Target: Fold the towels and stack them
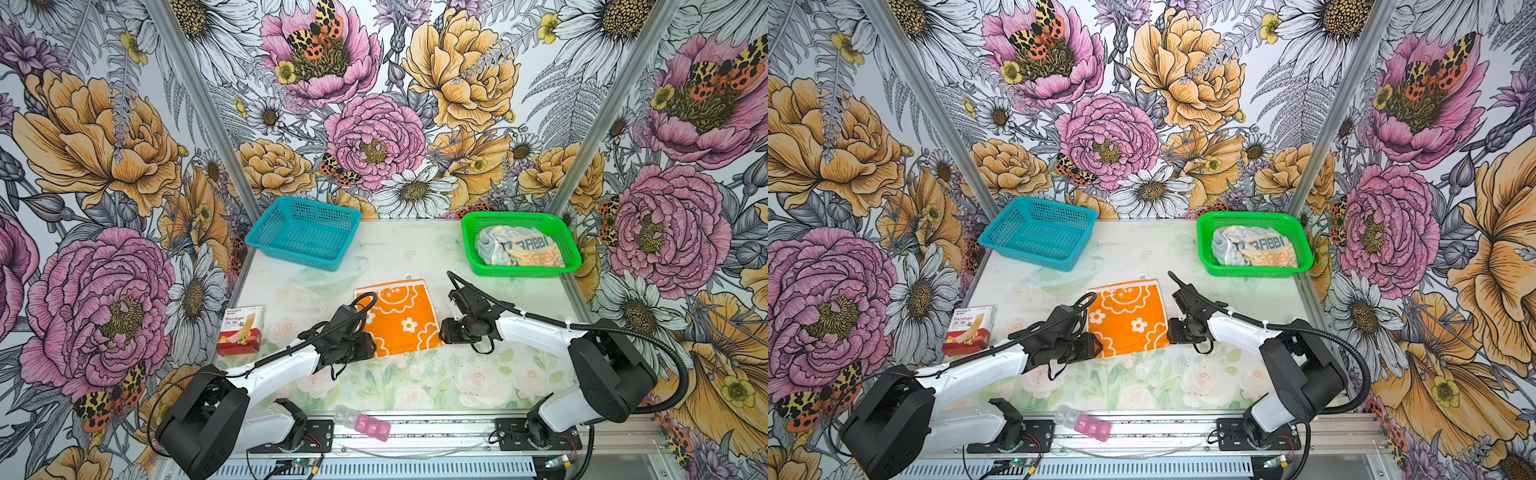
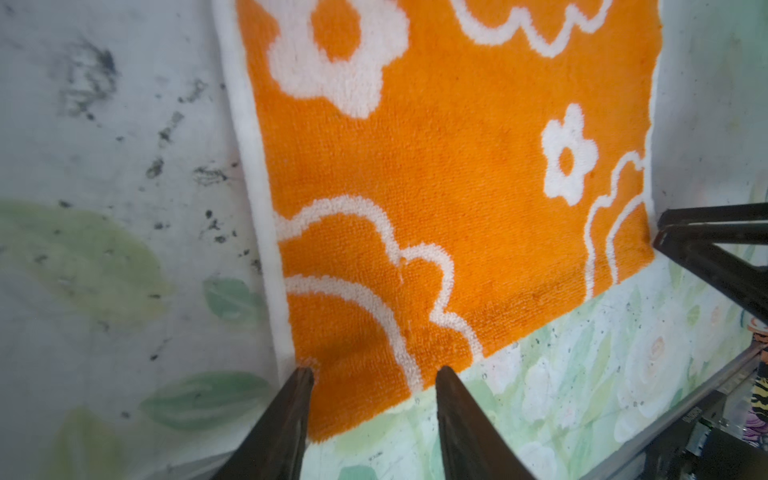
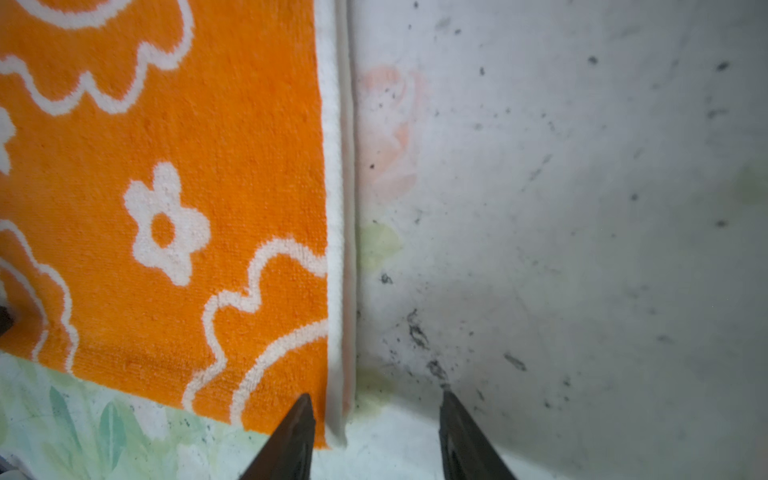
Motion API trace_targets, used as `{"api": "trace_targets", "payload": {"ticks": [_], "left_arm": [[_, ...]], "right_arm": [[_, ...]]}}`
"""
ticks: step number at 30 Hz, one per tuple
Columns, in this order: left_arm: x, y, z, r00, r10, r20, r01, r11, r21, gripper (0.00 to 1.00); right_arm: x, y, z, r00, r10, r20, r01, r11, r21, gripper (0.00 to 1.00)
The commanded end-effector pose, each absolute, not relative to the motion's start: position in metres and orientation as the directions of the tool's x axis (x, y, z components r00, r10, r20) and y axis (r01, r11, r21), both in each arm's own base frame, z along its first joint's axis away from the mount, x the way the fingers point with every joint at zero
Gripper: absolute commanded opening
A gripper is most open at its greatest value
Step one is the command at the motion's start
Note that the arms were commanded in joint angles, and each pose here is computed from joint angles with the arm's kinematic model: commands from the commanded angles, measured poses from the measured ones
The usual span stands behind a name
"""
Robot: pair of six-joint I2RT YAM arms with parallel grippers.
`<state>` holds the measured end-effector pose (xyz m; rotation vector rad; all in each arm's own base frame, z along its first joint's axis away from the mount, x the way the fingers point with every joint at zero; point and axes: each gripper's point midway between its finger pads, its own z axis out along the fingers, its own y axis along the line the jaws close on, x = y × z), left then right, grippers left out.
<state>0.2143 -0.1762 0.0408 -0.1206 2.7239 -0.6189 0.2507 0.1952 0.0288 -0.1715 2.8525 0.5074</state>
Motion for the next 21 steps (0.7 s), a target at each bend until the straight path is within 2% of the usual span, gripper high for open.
{"api": "trace_targets", "payload": {"ticks": [1,4,9,21], "left_arm": [[0.216,-0.166,0.051,-0.921,-0.166,-0.352,-0.013,0.917,-0.398,0.53],[0.21,-0.16,0.049,-0.924,-0.182,-0.337,-0.038,0.92,-0.39,0.54],[0.199,-0.153,0.035,-0.934,-0.212,-0.287,-0.09,0.919,-0.385,0.55],[0.198,-0.167,0.016,-0.954,-0.208,-0.215,-0.085,0.877,-0.473,0.53]], "right_arm": [[0.246,0.192,0.029,-0.965,-0.081,-0.25,-0.161,0.934,0.318,0.49],[0.244,0.197,0.028,-0.967,-0.094,-0.236,-0.173,0.925,0.339,0.45],[0.239,0.209,0.027,-0.97,-0.121,-0.21,-0.194,0.908,0.372,0.45],[0.225,0.208,0.014,-0.982,-0.116,-0.147,-0.165,0.911,0.379,0.44]]}}
